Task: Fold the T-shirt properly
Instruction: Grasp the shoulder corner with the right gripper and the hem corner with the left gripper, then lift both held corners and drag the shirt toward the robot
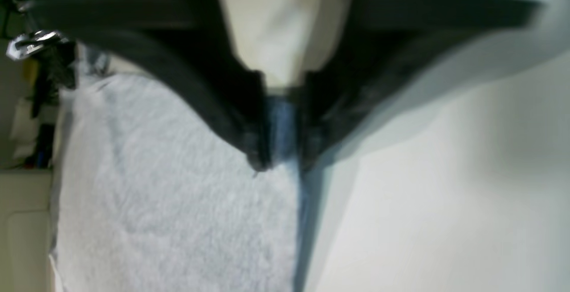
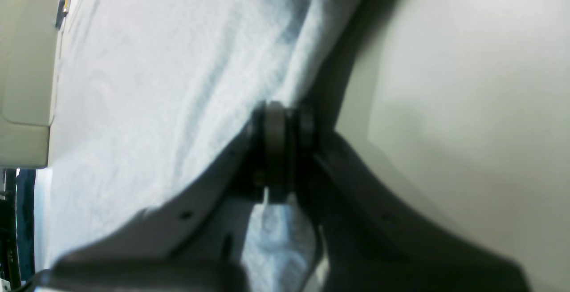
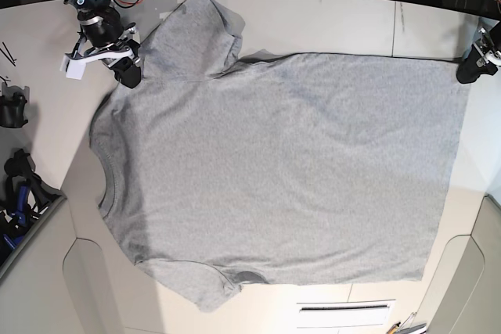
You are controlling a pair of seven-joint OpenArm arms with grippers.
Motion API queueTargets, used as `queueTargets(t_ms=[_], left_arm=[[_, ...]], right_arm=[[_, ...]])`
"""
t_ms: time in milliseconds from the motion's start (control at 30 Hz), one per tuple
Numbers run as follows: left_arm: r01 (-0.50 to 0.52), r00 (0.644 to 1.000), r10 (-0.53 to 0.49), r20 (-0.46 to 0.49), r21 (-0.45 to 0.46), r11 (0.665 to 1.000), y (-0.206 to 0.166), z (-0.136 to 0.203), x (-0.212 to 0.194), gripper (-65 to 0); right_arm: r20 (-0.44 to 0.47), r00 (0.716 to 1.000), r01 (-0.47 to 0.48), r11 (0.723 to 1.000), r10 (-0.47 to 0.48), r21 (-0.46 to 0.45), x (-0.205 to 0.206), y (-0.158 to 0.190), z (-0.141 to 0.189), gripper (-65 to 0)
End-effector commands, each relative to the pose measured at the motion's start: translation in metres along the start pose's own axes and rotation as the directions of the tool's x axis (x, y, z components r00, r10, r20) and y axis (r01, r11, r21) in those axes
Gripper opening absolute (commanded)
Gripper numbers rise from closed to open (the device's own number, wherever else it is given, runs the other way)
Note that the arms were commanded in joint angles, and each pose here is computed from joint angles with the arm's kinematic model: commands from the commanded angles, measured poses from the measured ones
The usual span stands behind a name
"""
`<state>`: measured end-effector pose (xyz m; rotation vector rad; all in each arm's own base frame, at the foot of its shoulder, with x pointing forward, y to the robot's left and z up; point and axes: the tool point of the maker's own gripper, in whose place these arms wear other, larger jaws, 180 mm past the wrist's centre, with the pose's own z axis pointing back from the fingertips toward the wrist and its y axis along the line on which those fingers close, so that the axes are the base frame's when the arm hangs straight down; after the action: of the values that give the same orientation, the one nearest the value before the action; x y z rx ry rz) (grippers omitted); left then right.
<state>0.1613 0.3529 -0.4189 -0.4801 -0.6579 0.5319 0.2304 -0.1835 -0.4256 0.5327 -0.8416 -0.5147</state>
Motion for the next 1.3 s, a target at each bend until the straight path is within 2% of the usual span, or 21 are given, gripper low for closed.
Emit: queueTargets(t_ms=[0,33,67,200,400,700,933,1100,1267], left_arm=[[0.019,1.000,-0.019,-0.010,0.012,1.000,0.002,0.004,0.004,-60.4],[0.022,1.000,-0.022,-0.005,0.010,1.000,0.002,0.004,0.005,-64.4],[0.027,1.000,-0.027,-0.004,0.006,1.000,0.001,0.004,0.005,-65.0],[0.069,0.997,-0.070,-0.014,-0.024,0.997,-0.004,0.006,0.004,-65.0],[0.083,0.996,-0.083,-0.028,-0.013,0.996,0.001,0.017,0.010,-65.0],[0.067,0.998,-0.067,0.010,0.001,0.998,0.011,0.041,0.021,-65.0],[0.064,0.997,-0.064,-0.037,0.008,0.998,0.017,0.057,0.019,-65.0],[0.067,0.996,-0.066,-0.064,0.012,0.998,0.019,0.066,0.020,-65.0],[0.086,0.990,-0.082,-0.112,0.035,0.996,0.024,0.074,0.016,-65.0]], right_arm=[[0.010,1.000,-0.009,1.000,0.009,0.014,0.004,0.003,0.001,-65.0],[0.012,1.000,-0.011,1.000,0.011,0.015,0.005,0.004,0.001,-65.0],[0.011,1.000,-0.015,1.000,0.015,0.017,0.006,0.005,0.002,-65.0],[-0.008,0.999,-0.050,0.998,0.051,0.030,0.009,0.014,0.004,-65.0],[-0.020,0.990,-0.142,0.989,0.142,0.031,0.018,0.026,0.014,-65.0],[-0.032,0.969,-0.246,0.969,0.246,0.003,0.013,0.035,0.054,-65.0],[-0.069,0.954,-0.295,0.955,0.293,-0.019,0.002,0.036,0.082,-65.0],[-0.129,0.945,-0.308,0.950,0.299,-0.055,-0.007,0.027,0.101,-65.0],[-0.149,0.941,-0.319,0.944,0.304,-0.088,-0.008,0.021,0.119,-65.0]])
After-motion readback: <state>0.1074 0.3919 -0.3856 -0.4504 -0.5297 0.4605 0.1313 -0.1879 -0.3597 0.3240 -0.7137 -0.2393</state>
